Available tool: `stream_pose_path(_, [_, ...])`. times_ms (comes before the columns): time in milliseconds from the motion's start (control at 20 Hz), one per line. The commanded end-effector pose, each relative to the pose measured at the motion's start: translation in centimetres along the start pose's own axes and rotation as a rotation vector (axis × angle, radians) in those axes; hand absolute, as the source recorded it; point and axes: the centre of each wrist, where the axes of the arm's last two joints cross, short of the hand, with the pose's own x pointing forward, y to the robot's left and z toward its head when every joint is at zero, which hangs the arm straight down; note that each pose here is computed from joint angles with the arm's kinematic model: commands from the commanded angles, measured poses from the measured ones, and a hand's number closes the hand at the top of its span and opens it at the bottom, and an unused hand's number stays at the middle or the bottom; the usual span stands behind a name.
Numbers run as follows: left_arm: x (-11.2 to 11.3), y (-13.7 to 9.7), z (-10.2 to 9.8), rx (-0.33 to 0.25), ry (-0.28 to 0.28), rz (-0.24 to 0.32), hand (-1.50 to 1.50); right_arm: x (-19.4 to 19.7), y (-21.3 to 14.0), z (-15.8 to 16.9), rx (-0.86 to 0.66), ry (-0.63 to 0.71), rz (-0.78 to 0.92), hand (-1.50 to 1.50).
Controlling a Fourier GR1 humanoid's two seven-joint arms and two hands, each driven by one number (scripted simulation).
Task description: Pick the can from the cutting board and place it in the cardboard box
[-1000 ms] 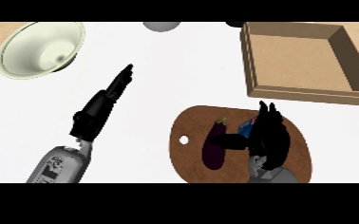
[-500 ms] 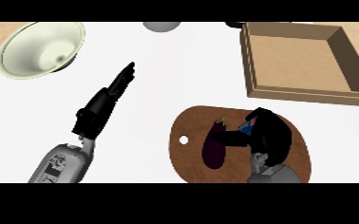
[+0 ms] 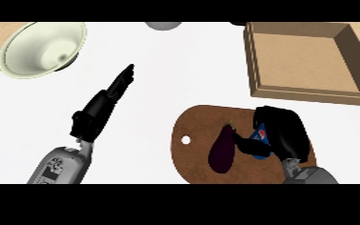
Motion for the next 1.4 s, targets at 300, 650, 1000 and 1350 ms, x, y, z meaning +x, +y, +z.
stream_pose_path(300, [-0.9,1.4,2.0,0.018,0.005,-0.003,0.00,-8.7,-8.1,-0.8,-0.205,-0.342,0.051,1.50])
stream_pose_path(650, [-0.4,0.1,0.3,0.031,0.020,-0.018,0.00,-7.8,-13.7,4.4,-0.270,-0.442,-0.119,1.50])
stream_pose_path(1000, [-0.6,1.5,-0.2,0.034,0.012,-0.017,0.00,-8.8,-19.2,6.9,-0.382,-0.349,-0.264,1.50])
stream_pose_path(1350, [-0.1,1.6,0.6,0.033,0.001,-0.020,0.00,-10.1,-22.5,4.1,-0.454,-0.222,-0.255,1.50])
